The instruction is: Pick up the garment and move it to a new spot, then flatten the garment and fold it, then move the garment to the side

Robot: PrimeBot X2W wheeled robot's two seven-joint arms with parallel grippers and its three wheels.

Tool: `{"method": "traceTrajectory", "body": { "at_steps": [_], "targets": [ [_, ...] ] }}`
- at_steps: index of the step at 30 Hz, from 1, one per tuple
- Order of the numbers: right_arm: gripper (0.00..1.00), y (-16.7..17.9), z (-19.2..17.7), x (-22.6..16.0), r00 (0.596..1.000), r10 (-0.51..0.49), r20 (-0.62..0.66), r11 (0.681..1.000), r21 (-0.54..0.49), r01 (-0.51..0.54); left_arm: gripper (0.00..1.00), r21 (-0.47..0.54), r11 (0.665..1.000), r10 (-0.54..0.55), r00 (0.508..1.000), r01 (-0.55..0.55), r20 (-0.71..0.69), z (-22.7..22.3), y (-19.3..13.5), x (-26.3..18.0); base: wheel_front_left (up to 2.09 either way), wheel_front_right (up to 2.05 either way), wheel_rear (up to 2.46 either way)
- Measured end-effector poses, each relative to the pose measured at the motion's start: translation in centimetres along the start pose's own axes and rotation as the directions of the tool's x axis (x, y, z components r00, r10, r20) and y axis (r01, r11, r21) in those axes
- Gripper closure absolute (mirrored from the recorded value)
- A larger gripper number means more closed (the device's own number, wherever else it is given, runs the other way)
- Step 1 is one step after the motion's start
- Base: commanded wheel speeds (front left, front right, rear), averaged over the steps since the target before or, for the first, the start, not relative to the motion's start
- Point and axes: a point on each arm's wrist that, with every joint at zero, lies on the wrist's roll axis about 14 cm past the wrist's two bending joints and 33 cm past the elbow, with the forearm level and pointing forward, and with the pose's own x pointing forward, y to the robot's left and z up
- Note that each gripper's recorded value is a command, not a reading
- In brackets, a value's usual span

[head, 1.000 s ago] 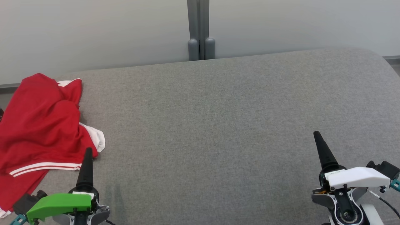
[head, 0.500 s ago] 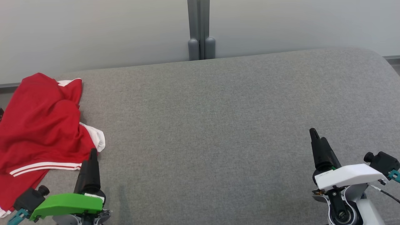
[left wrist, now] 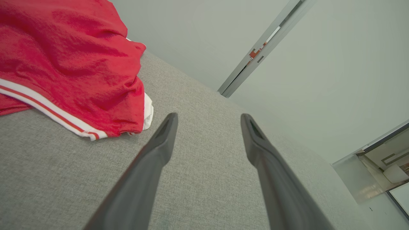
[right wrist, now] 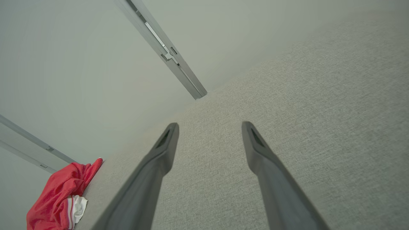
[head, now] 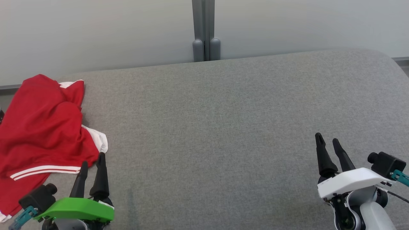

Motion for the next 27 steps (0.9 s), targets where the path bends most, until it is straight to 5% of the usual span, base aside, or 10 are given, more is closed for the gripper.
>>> {"method": "traceTrajectory", "body": {
  "at_steps": [27],
  "targets": [
    [0.00,0.41,-0.20,-0.06,0.999,0.038,0.005,0.947,-0.320,-0.035,0.00,0.362,0.930,-0.065,0.998,0.056,0.012,0.33,-0.86,-0.41,0.00,0.00,0.00]
  ]
}}
